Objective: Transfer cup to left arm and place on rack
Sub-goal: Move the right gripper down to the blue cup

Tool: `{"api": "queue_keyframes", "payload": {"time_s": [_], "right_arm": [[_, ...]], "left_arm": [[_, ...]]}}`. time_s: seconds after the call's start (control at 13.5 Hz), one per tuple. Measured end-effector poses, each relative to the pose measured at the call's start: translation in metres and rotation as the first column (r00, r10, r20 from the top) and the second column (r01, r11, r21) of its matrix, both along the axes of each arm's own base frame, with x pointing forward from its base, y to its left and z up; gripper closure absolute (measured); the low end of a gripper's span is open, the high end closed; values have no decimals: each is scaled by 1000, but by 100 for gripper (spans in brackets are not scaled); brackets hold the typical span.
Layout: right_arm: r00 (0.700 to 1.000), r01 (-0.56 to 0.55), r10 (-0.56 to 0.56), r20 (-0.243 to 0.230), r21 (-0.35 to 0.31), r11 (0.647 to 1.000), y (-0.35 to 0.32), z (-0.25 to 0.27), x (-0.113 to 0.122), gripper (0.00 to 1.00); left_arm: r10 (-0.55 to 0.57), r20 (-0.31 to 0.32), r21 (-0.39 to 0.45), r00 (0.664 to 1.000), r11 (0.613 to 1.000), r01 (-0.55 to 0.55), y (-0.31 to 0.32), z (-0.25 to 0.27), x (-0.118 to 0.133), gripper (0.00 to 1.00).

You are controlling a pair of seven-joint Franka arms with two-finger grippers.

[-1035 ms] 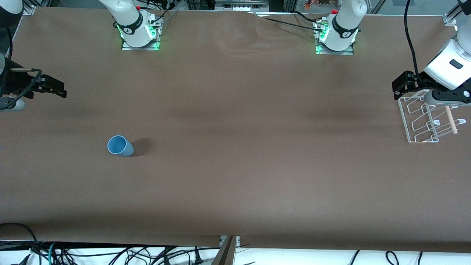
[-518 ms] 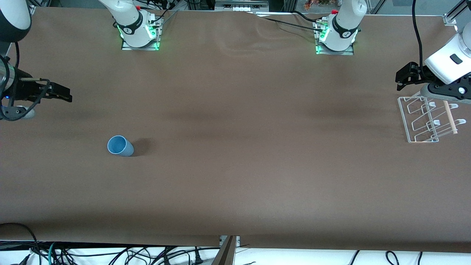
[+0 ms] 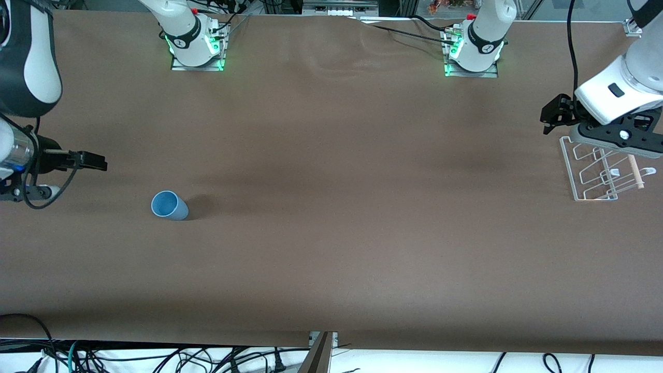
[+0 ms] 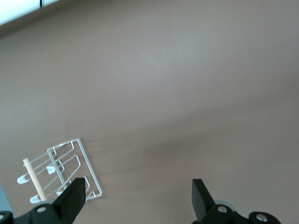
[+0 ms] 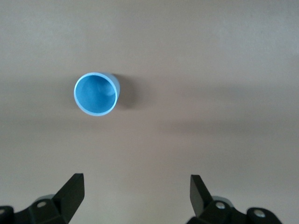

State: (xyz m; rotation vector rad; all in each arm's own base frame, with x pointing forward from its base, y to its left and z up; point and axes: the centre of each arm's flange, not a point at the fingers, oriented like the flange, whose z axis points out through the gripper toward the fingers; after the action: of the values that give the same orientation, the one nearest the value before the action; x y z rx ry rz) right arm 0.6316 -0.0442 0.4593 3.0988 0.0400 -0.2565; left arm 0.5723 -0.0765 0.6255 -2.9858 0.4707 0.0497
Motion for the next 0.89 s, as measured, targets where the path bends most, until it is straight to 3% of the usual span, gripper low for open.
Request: {"api": "queue_keyframes", "payload": {"time_s": [0.37, 0.67, 0.89], "right_arm": [[1000, -18, 18, -6, 1, 1000, 1, -75, 20, 0], [999, -25, 25, 36, 1, 1000, 2, -130, 14, 0], [998, -31, 31, 55, 4, 999, 7, -156, 13, 0]], "left_arm": [[17, 36, -19, 999, 1000, -17, 11, -6, 7, 0], [92, 25, -126, 995, 988, -88, 43, -14, 11, 0], [109, 25, -139, 994, 985, -104, 54, -17, 11, 0]]}}
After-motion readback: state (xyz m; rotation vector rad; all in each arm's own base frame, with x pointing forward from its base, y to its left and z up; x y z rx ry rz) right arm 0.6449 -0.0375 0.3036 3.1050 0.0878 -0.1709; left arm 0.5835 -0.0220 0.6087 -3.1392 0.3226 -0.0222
